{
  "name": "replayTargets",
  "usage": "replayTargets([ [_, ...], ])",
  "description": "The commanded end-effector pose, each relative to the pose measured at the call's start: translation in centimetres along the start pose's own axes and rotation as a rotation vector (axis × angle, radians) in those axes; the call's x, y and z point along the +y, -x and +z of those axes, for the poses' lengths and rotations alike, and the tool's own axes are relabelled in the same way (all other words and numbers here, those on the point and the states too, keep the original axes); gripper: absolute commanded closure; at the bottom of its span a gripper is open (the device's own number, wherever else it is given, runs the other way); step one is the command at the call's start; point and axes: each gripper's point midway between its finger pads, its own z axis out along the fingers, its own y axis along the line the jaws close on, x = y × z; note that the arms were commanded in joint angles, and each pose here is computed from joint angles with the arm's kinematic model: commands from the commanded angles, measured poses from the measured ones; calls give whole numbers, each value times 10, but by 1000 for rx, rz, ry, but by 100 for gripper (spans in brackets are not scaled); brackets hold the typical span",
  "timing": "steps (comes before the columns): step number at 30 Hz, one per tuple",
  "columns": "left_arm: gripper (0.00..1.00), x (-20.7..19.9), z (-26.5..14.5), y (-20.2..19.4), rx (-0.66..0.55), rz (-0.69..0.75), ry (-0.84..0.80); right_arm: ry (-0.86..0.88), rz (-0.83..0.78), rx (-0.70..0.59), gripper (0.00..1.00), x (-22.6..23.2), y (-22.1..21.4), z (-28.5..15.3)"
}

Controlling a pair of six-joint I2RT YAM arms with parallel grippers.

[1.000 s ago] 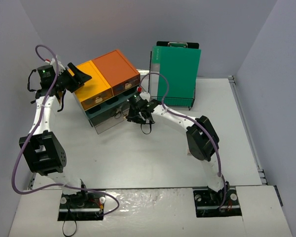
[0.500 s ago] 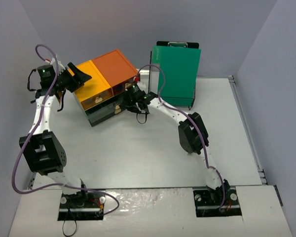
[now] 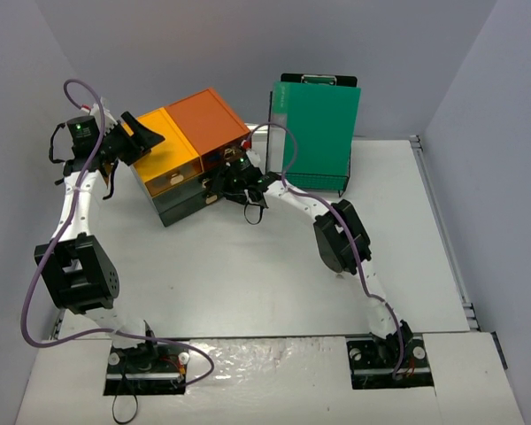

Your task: Organize the desk

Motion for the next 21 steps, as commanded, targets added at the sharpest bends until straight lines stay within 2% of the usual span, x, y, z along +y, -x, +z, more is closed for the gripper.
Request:
replayTargets([
  [1,37,18,-1,-11,46,-27,71,332,110,-90,40,93,34,-24],
  [5,37,17,-2,-11,44,-24,73,369,169,-77,39,94,28,-22],
  [16,37,18,-2,-13,46,-27,74,264,197,-45,40,62,11,-38],
  [21,37,19,-2,-13,46,-25,75,324,285,-45,43,62,3,-42],
])
